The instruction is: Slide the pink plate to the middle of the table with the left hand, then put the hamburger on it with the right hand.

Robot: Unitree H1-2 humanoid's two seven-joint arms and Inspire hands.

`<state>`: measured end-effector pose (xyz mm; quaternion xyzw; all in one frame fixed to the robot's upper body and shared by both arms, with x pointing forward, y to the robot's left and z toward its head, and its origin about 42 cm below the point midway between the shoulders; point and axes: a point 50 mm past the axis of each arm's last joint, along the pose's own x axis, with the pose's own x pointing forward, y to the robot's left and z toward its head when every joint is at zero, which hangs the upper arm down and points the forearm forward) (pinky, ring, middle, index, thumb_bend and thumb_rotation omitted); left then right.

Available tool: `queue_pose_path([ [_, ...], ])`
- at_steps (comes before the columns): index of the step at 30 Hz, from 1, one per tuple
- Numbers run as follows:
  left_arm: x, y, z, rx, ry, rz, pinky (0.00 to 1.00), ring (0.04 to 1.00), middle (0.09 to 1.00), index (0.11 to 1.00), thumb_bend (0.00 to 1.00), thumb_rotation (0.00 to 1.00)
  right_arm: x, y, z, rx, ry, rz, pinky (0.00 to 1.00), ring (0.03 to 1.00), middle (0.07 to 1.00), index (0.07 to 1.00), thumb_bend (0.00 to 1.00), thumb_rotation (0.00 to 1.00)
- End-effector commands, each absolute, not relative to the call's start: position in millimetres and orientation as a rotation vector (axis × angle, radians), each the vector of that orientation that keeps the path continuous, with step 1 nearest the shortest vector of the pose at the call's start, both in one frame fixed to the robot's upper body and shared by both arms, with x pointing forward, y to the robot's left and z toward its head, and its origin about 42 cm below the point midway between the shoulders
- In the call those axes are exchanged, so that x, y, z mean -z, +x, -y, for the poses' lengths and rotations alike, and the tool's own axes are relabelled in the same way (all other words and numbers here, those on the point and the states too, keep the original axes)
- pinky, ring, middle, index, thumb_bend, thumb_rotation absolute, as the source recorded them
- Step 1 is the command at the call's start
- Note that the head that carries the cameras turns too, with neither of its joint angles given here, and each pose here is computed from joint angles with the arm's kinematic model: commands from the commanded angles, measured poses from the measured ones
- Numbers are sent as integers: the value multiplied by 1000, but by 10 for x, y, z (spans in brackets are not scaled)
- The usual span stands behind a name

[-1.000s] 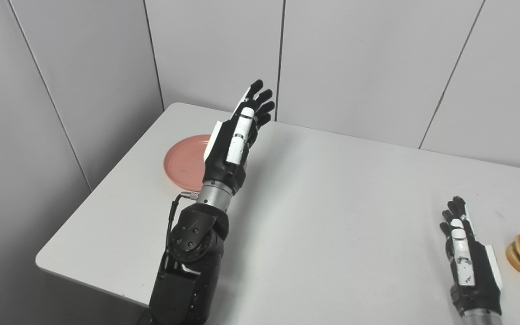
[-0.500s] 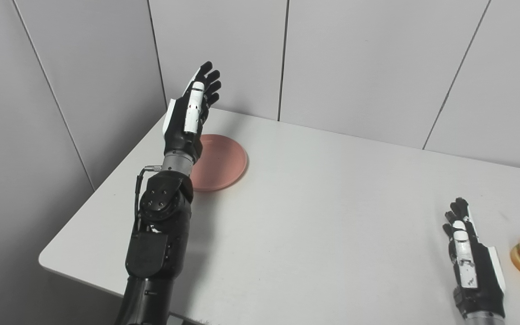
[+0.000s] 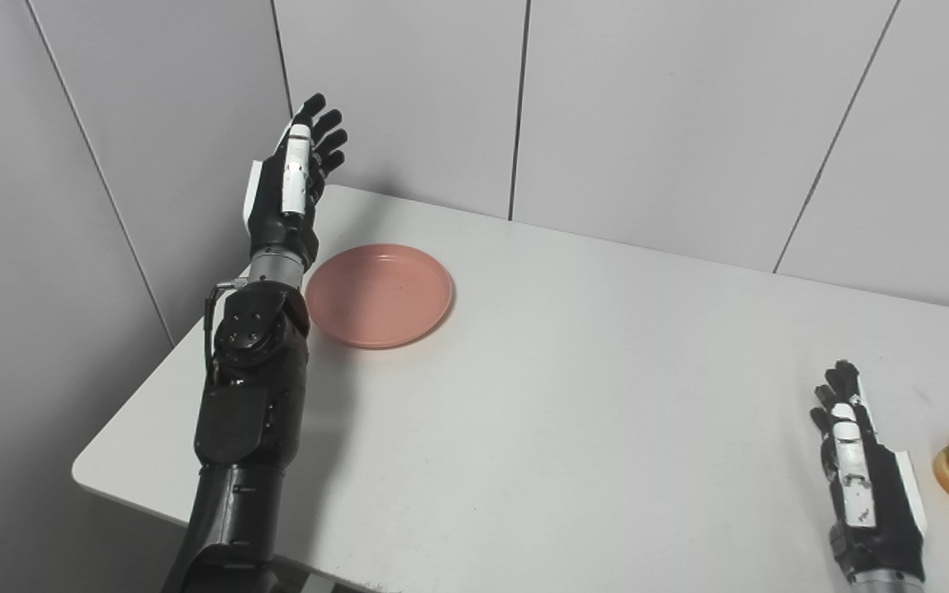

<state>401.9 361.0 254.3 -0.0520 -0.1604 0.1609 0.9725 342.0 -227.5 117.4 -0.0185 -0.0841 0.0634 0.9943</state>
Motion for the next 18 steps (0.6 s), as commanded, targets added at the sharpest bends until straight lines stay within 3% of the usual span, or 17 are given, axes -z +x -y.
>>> queue_pose_path([
  [1, -2846, 4105, -3710, -329, -111, 408, 910, 903, 891, 881, 339, 1000, -803, 3191, 2358, -99, -24, 71, 1000, 1000, 1000, 1000, 96, 1000],
  [18, -2697, 4101, -4064, -354, -160, 322, 929, 930, 928, 905, 324, 1000, -820, 3182, 2357, -94, -32, 70, 1000, 1000, 1000, 1000, 92, 1000],
])
